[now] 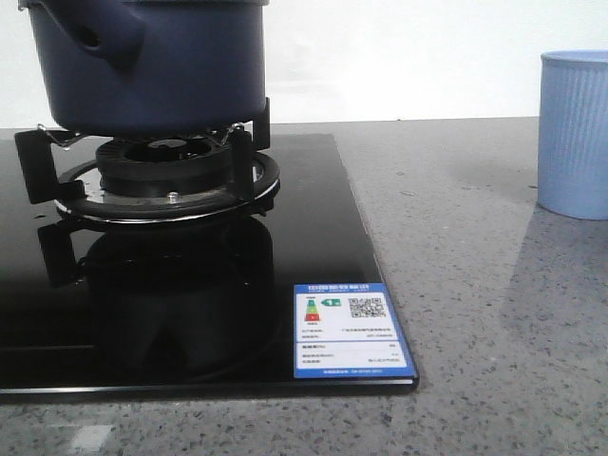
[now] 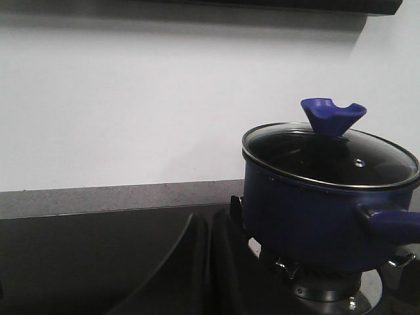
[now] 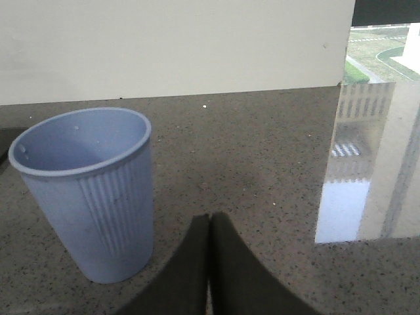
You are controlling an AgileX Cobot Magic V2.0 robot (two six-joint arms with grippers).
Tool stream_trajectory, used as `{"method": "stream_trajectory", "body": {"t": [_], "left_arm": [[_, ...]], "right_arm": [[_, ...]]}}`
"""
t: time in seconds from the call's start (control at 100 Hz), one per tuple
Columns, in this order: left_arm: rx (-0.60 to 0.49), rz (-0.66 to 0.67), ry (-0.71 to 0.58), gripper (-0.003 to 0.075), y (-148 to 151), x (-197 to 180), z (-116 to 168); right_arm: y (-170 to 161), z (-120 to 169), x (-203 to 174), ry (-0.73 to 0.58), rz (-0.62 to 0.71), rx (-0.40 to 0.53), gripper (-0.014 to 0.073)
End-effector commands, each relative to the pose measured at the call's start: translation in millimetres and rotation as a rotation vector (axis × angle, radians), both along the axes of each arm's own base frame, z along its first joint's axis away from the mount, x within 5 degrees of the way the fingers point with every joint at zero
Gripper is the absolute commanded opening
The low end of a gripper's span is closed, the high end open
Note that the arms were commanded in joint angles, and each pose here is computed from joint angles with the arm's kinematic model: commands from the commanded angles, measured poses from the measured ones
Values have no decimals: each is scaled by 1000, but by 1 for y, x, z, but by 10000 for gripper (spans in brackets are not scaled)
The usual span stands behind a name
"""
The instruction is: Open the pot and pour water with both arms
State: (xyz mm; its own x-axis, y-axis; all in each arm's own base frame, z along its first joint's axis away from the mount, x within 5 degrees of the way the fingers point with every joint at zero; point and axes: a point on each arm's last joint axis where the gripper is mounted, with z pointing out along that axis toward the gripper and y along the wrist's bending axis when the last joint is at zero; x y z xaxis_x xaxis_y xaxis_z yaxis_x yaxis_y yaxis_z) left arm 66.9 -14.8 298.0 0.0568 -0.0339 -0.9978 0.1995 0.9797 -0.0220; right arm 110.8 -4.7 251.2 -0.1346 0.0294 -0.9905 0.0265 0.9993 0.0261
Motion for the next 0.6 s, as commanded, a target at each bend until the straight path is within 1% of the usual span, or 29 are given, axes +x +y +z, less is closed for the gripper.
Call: {"method": "stream_trajectory", "body": {"t": [0.0,0.41,0.5,0.56,0.57,0.58,0.59], "left_arm": [[-40,33,-82,-19,3,0,14],[-39,33,-79,-19,3,0,13],[10,42,-82,-19,4,0,12],[0,62,-91,-19,5,1,9],[-18,66,-88,-19,6,1,8],[-7,72,-91,-19,6,2,7],[-24,75,-95,-19,6,2,7]], "right_arm": [[3,12,1,-54,32,9,-74],[3,12,1,-54,32,9,-74],[3,12,1,-54,32,9,-74],[3,12,1,-54,32,9,-74],[3,12,1,-54,32,9,-74],[3,12,1,-54,32,9,-74],[3,12,1,-54,32,9,-74]]}}
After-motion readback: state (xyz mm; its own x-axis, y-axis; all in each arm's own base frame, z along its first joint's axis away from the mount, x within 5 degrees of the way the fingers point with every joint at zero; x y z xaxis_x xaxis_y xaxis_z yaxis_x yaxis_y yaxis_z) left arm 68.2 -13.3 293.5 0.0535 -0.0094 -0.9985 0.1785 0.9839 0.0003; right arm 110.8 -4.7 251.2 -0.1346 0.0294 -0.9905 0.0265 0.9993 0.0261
